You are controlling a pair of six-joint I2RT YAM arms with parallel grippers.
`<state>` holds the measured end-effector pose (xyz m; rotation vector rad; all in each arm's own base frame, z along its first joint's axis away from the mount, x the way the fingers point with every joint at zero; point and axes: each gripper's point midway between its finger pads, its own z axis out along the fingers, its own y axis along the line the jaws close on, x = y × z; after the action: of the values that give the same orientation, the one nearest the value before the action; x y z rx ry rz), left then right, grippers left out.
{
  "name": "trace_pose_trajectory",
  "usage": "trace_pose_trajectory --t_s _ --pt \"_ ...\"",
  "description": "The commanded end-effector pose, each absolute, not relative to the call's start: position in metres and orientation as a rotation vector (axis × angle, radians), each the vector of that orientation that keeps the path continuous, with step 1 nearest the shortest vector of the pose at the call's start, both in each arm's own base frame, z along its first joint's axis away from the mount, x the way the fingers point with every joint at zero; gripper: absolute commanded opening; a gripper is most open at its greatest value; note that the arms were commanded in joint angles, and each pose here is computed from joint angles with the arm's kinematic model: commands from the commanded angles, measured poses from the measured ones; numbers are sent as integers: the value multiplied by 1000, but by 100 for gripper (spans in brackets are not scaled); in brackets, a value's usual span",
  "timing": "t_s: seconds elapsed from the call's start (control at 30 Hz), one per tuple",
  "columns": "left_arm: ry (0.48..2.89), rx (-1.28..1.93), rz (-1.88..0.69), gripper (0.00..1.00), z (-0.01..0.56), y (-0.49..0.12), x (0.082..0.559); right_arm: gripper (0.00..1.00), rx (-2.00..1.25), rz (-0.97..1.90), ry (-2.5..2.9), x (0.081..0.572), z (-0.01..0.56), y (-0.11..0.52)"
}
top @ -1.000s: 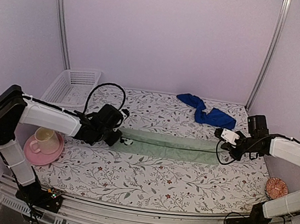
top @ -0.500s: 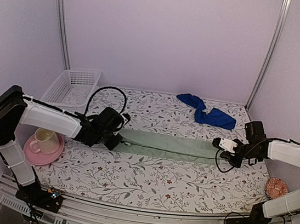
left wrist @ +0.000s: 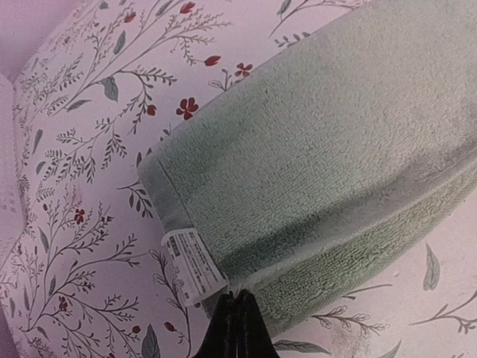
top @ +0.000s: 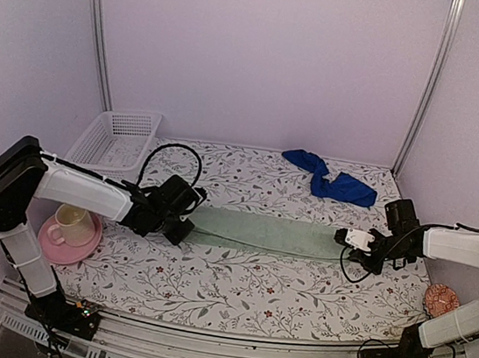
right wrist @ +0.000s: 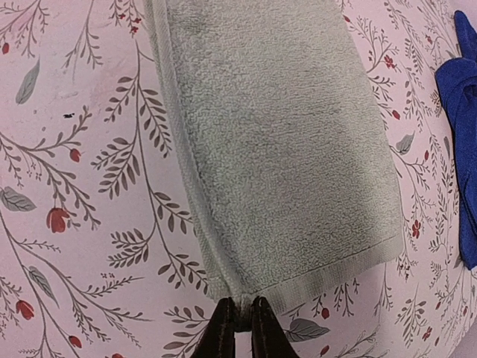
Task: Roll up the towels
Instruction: Fold the towel at the center of the board.
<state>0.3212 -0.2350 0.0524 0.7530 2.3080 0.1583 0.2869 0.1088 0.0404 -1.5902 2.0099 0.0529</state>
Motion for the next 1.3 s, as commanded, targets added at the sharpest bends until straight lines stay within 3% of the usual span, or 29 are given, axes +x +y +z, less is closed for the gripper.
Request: trace_pose_trajectory --t_s 0.0,0.27,0.33,0.53,0.67,0.77,0.83,0.93,1.03,1.27 --pt "2356 782 147 0 40 -240 315 14 -1603 35 2012 287 37 111" --pt "2359 808 79 0 42 -247 308 14 -1580 -10 2025 296 42 107" --pt "2360 811 63 0 45 -247 306 18 -1586 -23 2030 295 41 105" --pt "2351 812 44 12 51 -246 302 40 -1591 -59 2029 295 44 101" --pt "2350 810 24 16 55 -246 300 46 -1565 -56 2033 298 54 102" --pt "2346 807 12 32 58 -245 298 54 -1540 -52 2041 300 61 103" --pt "2339 798 11 51 62 -244 298 62 -1522 -51 2046 302 67 103" --pt "2322 783 -18 69 70 -245 297 70 -1477 -47 2055 307 78 104" --pt "2285 749 -39 94 81 -246 301 82 -1374 -9 2099 316 96 108" --pt "2246 614 41 97 92 -238 327 84 -1018 329 2347 329 115 129"
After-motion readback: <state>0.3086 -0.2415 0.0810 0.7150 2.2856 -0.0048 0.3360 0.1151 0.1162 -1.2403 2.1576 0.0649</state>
